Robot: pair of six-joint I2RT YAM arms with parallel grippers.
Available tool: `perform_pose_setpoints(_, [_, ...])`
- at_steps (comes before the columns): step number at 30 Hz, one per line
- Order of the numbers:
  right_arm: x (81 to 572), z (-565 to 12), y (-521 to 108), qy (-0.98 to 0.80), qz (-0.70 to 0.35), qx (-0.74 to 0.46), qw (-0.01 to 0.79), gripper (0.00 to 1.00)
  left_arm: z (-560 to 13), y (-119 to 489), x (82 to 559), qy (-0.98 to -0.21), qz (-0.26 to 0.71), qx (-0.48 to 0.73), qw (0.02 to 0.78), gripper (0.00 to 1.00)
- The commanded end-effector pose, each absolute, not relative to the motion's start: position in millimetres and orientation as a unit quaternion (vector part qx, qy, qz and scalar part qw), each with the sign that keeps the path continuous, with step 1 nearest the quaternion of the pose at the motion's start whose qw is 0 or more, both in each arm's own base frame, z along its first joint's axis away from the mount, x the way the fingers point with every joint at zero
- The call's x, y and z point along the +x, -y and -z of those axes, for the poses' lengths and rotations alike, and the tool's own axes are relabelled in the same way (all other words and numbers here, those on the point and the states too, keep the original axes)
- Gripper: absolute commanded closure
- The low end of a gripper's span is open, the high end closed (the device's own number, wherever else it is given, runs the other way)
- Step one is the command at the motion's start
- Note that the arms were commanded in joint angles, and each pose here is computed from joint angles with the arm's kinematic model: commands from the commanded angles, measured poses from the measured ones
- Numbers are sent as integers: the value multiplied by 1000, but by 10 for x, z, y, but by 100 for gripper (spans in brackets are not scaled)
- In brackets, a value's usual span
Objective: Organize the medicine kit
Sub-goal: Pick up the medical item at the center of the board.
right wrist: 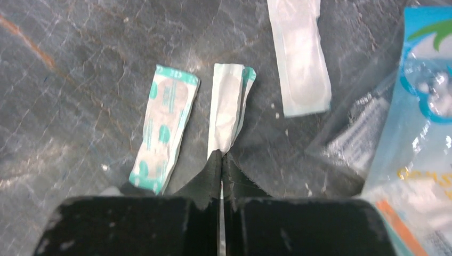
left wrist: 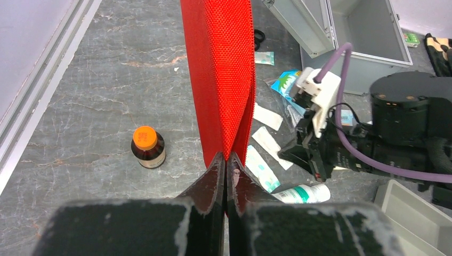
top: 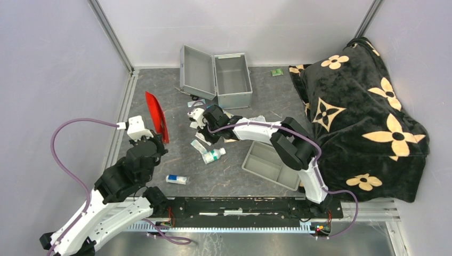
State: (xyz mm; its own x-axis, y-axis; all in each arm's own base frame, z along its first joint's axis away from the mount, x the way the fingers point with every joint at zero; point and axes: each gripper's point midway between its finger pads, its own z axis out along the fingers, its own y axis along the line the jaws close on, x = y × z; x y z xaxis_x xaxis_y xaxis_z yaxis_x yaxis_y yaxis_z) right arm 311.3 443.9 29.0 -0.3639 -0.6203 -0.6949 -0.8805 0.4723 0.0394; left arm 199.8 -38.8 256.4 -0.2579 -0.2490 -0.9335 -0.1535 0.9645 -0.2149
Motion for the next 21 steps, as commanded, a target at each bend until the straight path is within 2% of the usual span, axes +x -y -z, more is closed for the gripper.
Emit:
perform_pose_setpoints(1, [3103, -915, -4449, -767, -230, -464, 379, 100, -2632, 468, 2056, -782, 62, -140, 604, 98])
perform_pose_setpoints(9, [3079, -1716, -4002, -694, -194, -463, 516, 100, -2649, 830, 2076, -791, 123, -64, 596, 98])
perform_pose_setpoints(15, [2827, -2355, -3512, -553, -129, -532, 629, 100, -2723, 1420, 1928, -787, 227, 80, 568, 98])
perform_pose_setpoints(21, [2378, -2624, -3109, -346, -28, -630, 695, 100, -2637, 1657, 1846, -793, 243, 165, 533, 98])
